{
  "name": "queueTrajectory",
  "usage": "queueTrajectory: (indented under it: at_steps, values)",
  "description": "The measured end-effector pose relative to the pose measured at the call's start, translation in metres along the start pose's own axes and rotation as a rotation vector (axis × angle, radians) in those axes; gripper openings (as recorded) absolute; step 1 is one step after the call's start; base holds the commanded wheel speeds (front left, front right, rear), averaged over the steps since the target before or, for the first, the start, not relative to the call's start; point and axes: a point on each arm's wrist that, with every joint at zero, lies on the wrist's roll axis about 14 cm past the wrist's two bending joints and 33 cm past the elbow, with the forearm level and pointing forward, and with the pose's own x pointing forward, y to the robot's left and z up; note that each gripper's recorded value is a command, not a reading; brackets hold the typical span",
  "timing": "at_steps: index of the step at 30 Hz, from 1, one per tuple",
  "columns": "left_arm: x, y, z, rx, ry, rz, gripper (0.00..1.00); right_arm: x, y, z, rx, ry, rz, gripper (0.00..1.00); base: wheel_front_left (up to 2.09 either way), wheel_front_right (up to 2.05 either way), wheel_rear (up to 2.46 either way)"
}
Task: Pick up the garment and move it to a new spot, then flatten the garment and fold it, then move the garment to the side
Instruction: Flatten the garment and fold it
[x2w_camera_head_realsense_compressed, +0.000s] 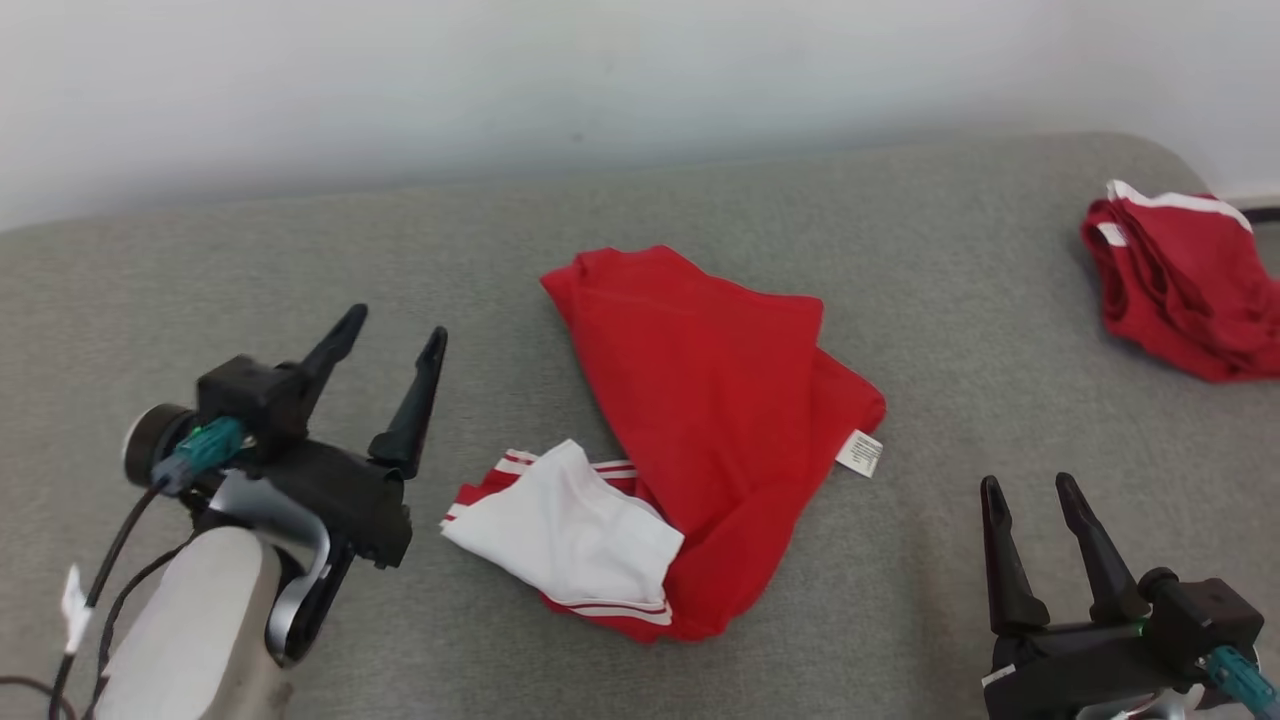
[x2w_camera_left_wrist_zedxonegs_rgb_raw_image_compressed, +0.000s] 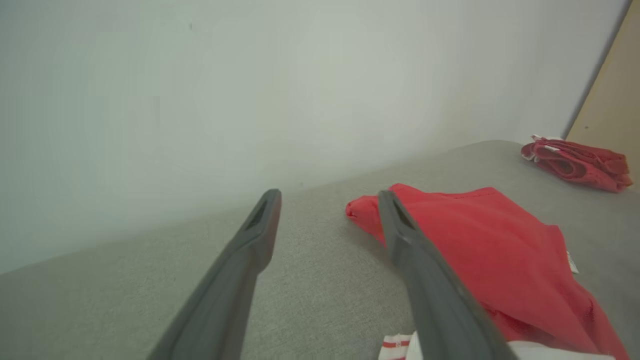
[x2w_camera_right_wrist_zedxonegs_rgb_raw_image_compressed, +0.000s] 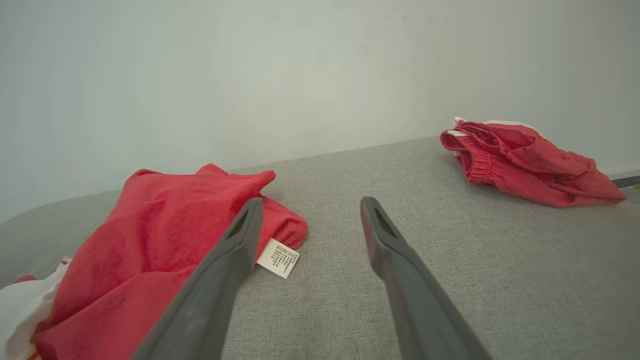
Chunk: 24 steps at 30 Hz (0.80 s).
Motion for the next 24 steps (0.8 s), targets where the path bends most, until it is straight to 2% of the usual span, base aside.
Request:
queueTrajectory:
  at_steps: [7,15,21,22,23,24]
  values:
    - [0.022,-0.024,-0.056,-0.036,0.188,-0.101,1.0,-0.003,-0.02,-0.007,-0.012,0.023,-0.066,1.0,0.0,0.0,0.0]
    - [0.006,-0.045,-0.136,-0.045,0.461,-0.184,1.0,-0.007,-0.037,-0.014,-0.025,0.047,-0.116,1.0,0.0,0.0,0.0]
    - [-0.006,-0.051,-0.16,-0.038,0.557,-0.215,1.0,-0.008,-0.041,-0.011,-0.029,0.04,-0.129,1.0,0.0,0.0,0.0]
    - [-0.007,-0.054,-0.162,-0.05,0.567,-0.22,0.85,-0.009,-0.042,-0.01,-0.029,0.038,-0.131,1.0,0.0,0.0,0.0]
    - [-0.008,-0.058,-0.163,-0.054,0.575,-0.231,0.38,-0.009,-0.042,-0.009,-0.03,0.035,-0.132,1.0,0.0,0.0,0.0]
    - [-0.008,-0.062,-0.163,-0.051,0.576,-0.245,0.12,-0.009,-0.042,-0.008,-0.03,0.033,-0.133,1.0,0.0,0.0,0.0]
